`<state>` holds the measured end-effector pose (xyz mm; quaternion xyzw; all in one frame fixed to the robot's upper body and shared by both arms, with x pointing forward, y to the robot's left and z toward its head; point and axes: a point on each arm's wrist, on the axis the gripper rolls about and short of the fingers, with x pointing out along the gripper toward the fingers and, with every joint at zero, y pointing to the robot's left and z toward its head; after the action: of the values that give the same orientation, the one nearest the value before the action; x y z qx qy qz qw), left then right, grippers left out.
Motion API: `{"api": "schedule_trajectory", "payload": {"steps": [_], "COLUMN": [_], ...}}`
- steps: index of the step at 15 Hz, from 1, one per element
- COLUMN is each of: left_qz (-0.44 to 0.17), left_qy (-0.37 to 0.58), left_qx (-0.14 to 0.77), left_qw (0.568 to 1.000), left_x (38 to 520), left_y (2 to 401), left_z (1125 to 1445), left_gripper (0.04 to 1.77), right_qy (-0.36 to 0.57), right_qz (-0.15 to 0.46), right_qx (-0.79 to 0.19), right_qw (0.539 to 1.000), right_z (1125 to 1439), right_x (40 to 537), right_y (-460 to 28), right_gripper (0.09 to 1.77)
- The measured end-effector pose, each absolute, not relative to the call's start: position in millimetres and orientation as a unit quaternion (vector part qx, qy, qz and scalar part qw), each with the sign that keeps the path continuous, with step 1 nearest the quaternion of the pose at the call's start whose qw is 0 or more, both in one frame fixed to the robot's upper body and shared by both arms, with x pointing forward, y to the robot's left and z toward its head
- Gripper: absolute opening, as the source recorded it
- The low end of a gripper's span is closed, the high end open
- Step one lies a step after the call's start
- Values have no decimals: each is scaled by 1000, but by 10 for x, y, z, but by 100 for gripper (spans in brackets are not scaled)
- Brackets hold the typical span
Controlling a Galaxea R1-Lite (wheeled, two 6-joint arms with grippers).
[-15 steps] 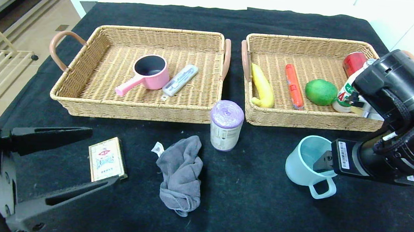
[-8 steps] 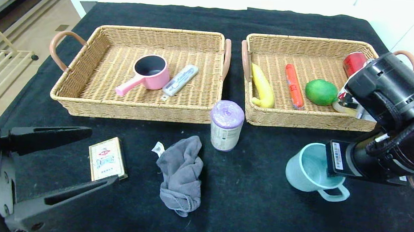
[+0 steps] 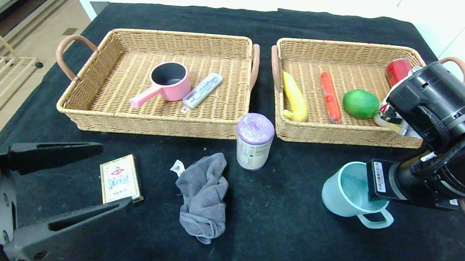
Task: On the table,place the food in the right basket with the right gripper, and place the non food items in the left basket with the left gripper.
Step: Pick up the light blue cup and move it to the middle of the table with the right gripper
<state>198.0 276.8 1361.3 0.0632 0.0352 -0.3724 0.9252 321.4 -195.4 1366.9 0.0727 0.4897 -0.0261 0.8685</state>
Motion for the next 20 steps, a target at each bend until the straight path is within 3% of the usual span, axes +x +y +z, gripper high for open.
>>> {"api": "schedule_trajectory", "payload": {"steps": [10,14,20], "left_qz": [-372,-372,-368], "left_qy": [37,37,39], "left_qx": [63,63,63], "left_qw": [925,925,927], "left_x": [1980,1981,1998], "left_y": [2768,2767,2774], "left_z": [13608,13606,13602], "left_gripper": [172,172,172], "right_qy": [460,433,443], "right_qz": [41,82,76], "right_qx": [60,37,72], "right_qw": [885,897,890], "right_z": [14017,14143,14082], "right_x": [2867,2708,2702], "right_y": [-1886,-1623,-1099], "right_gripper": [17,17,17]}}
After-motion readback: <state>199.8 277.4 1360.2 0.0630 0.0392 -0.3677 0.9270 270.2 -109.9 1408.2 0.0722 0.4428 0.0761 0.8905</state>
